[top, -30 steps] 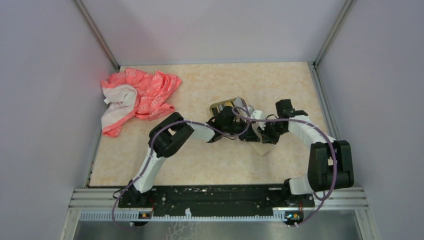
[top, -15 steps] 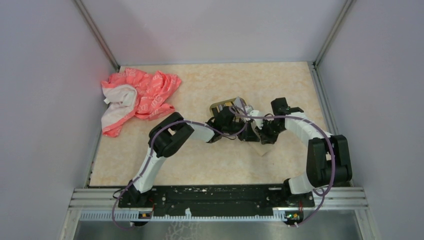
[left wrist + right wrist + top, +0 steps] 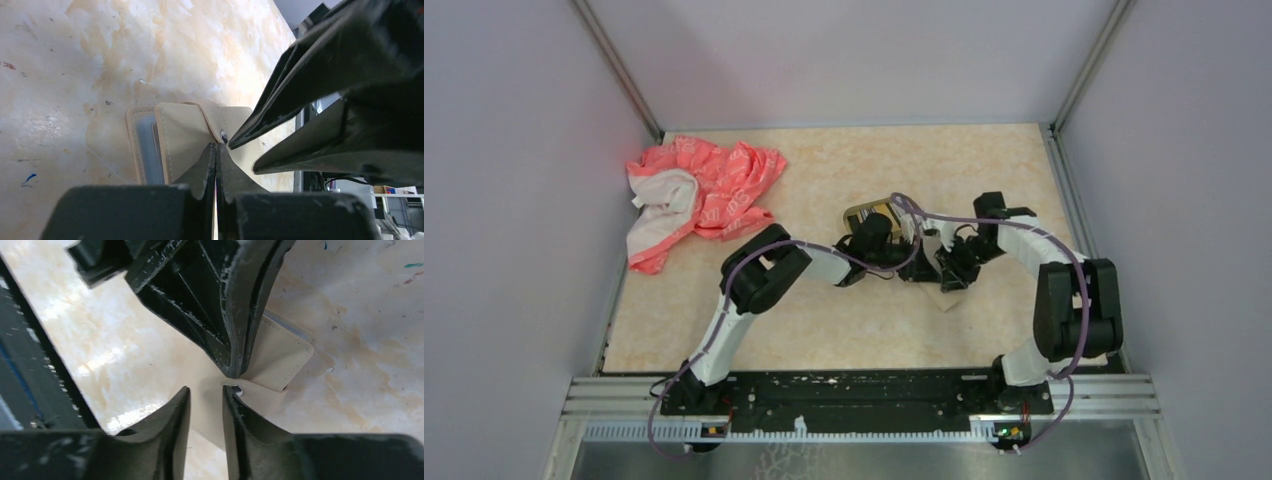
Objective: Put the credit cards into the card holder
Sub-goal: Close the card holder at the center of the board, then reset both arms
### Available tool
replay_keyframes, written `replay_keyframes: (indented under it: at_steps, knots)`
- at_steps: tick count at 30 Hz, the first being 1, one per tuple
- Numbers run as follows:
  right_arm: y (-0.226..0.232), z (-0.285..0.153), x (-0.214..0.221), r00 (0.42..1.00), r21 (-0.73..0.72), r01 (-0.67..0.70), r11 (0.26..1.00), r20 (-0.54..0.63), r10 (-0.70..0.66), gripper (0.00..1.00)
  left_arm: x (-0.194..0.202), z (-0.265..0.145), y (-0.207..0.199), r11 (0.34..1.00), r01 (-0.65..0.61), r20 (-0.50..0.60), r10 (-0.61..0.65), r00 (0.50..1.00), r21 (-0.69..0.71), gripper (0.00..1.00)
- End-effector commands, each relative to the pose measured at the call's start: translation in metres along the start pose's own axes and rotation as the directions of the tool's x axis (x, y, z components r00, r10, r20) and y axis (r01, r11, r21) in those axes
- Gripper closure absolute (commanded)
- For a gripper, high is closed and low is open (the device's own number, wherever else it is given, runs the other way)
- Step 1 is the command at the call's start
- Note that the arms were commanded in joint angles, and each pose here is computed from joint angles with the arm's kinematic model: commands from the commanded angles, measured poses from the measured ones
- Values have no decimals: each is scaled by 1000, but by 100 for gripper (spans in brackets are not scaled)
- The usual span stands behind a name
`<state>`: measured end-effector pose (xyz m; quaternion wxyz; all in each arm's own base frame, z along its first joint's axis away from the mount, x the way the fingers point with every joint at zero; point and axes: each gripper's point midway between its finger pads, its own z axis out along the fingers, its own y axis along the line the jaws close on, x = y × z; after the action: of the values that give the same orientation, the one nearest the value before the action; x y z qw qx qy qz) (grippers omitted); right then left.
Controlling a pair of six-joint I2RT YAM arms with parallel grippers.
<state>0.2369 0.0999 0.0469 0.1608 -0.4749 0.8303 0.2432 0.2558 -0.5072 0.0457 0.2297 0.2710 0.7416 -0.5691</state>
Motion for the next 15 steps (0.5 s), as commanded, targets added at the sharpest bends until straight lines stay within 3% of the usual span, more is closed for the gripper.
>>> replay_keyframes:
  at_steps: [1, 4, 8, 14, 15]
  knots:
    - [13, -40, -47, 961, -61, 77, 995, 272, -57, 67, 12, -9, 19, 997, -21, -11, 20, 1000, -73, 97]
    - [22, -55, -55, 935, -40, 142, 989, 332, -121, 56, -15, -19, 4, 994, -69, 52, 74, 996, -81, 85]
    - [9, -75, -57, 917, 119, 142, 983, 358, -176, 39, -51, -42, -20, 977, -169, 142, 187, 972, -128, 67]
    - [-12, -118, -75, 903, 336, 23, 942, 397, -164, 19, -73, -105, -59, 903, -365, 209, 411, 887, -228, 51]
    - [-16, -128, -80, 897, 372, -13, 928, 415, -154, 9, -74, -118, -64, 887, -388, 214, 442, 871, -251, 45]
